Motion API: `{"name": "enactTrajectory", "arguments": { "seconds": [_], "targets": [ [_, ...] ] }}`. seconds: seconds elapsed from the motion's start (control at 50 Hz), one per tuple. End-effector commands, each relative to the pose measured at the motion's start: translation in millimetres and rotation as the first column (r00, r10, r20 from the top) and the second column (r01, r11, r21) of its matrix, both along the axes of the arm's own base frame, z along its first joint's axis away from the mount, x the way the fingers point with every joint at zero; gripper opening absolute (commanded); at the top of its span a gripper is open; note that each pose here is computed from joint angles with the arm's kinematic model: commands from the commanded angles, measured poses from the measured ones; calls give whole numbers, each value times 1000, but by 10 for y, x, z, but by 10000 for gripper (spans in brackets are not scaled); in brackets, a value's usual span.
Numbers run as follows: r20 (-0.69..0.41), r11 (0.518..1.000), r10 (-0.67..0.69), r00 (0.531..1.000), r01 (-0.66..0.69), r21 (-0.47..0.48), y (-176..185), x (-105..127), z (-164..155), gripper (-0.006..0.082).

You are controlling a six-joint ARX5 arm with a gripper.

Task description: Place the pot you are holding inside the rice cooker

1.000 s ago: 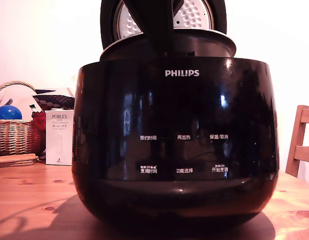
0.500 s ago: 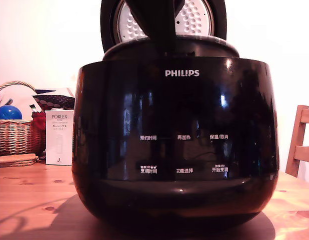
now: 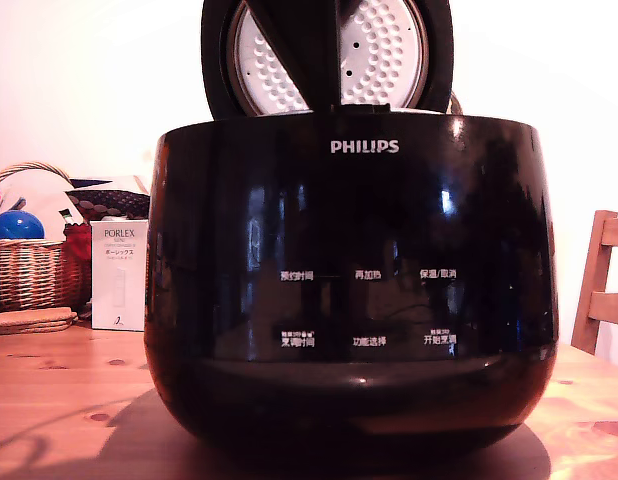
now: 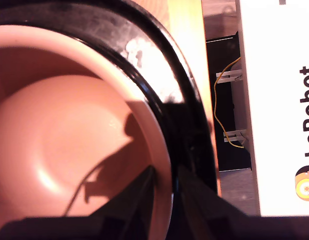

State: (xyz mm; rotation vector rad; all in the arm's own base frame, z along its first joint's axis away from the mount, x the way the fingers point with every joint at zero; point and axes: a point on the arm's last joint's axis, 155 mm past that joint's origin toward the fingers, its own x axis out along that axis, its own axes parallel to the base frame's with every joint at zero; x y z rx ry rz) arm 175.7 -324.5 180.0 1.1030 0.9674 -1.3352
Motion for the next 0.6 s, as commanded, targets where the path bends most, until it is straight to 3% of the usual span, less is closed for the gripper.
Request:
{"name": "enactTrajectory", "arguments": {
  "seconds": [0.0,0.38,0.5,0.58],
  "targets": [
    [5,999,25,1000,-25,-25,-70,17,79,132],
    [133,975,166,977,-143,-169,-220,310,689,120],
    [181,956,224,958,-180,-230,-231,440,947,-20],
    [211,937,267,940,-201,-287,-230,534,1175,-20]
  ]
}}
